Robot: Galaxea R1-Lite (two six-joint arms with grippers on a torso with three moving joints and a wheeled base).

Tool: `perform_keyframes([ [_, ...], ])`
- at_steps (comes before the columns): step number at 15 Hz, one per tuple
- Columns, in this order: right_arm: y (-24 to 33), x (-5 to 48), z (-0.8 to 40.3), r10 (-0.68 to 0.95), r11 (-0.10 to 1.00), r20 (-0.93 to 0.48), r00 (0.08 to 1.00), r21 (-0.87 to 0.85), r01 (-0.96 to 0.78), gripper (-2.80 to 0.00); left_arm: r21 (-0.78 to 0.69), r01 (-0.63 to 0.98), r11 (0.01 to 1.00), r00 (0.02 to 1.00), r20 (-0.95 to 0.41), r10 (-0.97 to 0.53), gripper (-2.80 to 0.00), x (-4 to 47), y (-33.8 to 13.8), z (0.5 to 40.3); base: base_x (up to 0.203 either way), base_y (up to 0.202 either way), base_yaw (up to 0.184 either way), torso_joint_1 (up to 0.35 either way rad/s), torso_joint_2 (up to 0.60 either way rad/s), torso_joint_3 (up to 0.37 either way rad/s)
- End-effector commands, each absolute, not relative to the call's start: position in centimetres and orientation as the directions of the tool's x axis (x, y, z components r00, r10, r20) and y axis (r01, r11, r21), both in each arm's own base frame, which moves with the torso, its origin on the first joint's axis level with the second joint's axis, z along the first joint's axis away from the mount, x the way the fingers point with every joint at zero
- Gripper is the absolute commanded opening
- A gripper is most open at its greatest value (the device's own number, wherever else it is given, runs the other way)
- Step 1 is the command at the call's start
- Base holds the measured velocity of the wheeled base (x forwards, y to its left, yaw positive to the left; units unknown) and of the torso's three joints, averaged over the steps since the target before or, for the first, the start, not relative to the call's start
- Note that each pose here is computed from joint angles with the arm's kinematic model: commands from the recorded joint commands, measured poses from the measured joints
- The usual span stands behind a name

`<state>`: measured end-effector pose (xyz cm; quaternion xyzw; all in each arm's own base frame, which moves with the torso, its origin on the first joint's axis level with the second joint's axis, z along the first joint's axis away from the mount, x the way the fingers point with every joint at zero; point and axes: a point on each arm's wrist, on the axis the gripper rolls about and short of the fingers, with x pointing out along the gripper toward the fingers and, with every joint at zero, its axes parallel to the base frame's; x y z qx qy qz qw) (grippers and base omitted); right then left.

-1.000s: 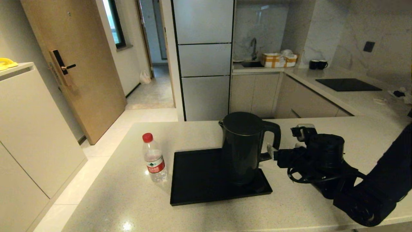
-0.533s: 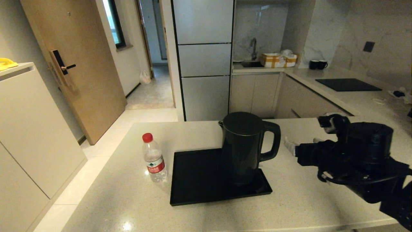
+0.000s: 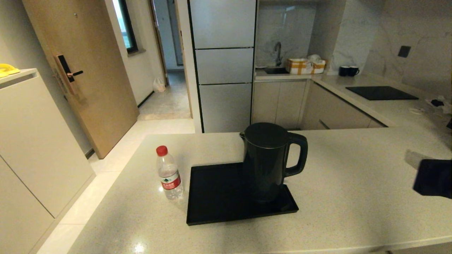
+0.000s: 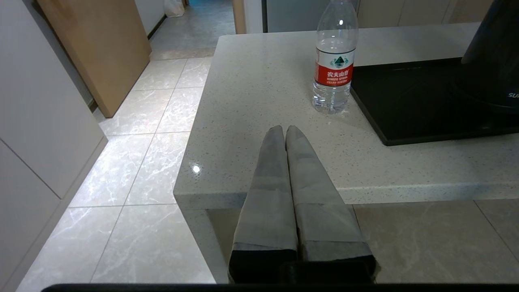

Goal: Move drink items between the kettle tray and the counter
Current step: Return the bottled water to its original position

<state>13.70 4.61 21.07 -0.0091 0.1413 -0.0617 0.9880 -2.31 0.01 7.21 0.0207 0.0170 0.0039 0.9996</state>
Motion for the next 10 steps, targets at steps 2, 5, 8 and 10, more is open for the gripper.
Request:
perform_keyframes([
  [2, 0.2, 4.3, 24.8, -0.279, 0.96, -0.208, 0.938, -0.023, 0.28, -2.8, 0.042, -0.008, 0.999, 0.999, -0.035, 0.009, -2.8, -2.3, 0.0, 7.2, 0.0, 0.0, 0.0, 0.0, 0.0, 0.0],
  [5, -2.2, -3.7, 26.2, -0.395, 0.917, -0.201, 0.896, -0.026, 0.398, -2.8, 0.042, -0.008, 0.999, 0.999, -0.034, 0.009, -2.8, -2.3, 0.0, 7.2, 0.0, 0.0, 0.0, 0.0, 0.0, 0.0],
  [8, -1.7, -8.3, 24.4, -0.426, 0.902, -0.204, 0.882, -0.011, 0.433, -2.8, 0.042, -0.008, 0.999, 0.999, -0.034, 0.009, -2.8, -2.3, 0.0, 7.2, 0.0, 0.0, 0.0, 0.0, 0.0, 0.0],
  [10, -0.3, -11.0, 22.7, -0.349, 0.933, -0.199, 0.916, 0.023, 0.36, -2.8, 0.042, -0.008, 0.999, 0.999, -0.034, 0.009, -2.8, -2.3, 0.0, 7.2, 0.0, 0.0, 0.0, 0.0, 0.0, 0.0],
])
